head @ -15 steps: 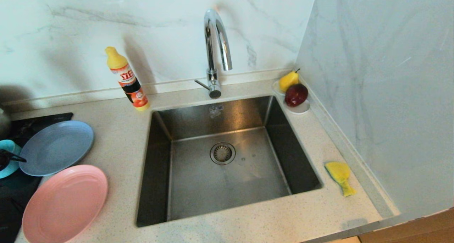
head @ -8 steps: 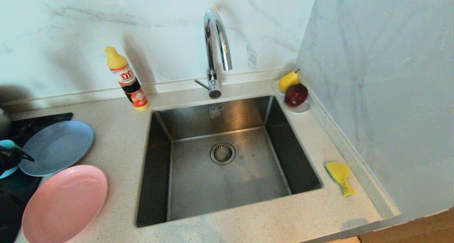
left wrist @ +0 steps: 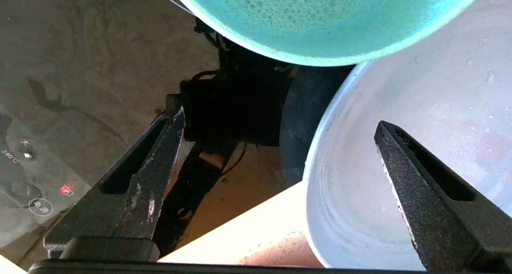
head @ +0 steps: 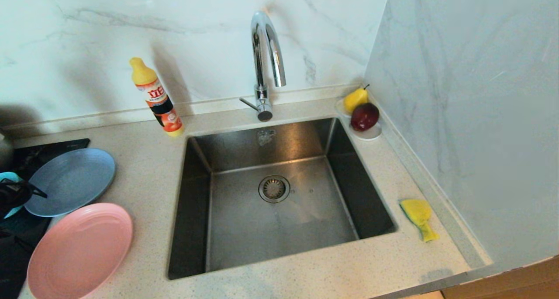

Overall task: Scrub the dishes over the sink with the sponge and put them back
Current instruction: Place the plate on the plate

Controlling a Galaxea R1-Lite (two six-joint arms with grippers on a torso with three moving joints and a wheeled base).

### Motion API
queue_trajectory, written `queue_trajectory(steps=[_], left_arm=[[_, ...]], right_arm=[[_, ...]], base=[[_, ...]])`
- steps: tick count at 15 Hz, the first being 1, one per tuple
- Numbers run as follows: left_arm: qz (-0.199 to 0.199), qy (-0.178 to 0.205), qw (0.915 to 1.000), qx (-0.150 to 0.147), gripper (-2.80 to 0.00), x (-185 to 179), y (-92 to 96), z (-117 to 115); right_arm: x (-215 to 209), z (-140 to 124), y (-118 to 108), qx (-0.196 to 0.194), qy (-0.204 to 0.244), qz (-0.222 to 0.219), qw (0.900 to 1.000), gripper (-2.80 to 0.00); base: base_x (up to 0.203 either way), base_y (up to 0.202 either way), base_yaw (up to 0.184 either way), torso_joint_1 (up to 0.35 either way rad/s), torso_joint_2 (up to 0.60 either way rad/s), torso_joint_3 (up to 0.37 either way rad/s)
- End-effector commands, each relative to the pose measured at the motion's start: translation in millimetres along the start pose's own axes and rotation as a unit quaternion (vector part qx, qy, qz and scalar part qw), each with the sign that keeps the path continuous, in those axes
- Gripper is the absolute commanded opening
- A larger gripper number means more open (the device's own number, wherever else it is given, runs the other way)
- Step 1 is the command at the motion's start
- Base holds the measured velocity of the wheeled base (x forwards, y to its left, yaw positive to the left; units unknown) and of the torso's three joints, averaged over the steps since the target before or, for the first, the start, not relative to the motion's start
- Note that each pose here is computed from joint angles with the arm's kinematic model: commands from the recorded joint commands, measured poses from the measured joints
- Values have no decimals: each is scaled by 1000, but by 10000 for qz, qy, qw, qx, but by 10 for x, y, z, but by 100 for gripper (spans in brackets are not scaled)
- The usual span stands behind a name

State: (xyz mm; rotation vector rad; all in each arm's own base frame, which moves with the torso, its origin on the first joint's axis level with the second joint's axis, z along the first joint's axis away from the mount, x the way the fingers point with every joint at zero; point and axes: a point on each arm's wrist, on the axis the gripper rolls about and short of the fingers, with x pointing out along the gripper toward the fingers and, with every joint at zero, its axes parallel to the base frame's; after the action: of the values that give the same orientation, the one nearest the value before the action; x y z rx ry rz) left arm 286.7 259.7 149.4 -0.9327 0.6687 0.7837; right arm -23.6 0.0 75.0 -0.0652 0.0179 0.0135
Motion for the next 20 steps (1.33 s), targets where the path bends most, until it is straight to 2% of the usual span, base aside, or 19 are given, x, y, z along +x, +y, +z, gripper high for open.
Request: queue_trajectory(steps=[1,2,3,15,20], left_arm=[[9,32,10000,-27,0,13,4,-6],[-1,28,10000,-23,0,9,0,-7],[-11,28,10000,-29,-280,13,-1,-6],[-30,11,10000,-87,-280,89,-8,27],[-197,-193,9994,-190,-280,-91,-88,95]], right_arm=[[0,0,0,-4,0,4,10000,-280],[0,0,0,-4,0,4,10000,-280],[0,0,0,-4,0,4,10000,-280],[0,0,0,-4,1,5,10000,-280],[1,0,0,-4,7,5,10000,-280]], base=[[0,0,0,0,0,0],[0,0,0,0,0,0],[0,0,0,0,0,0],[0,0,0,0,0,0],[0,0,0,0,0,0]])
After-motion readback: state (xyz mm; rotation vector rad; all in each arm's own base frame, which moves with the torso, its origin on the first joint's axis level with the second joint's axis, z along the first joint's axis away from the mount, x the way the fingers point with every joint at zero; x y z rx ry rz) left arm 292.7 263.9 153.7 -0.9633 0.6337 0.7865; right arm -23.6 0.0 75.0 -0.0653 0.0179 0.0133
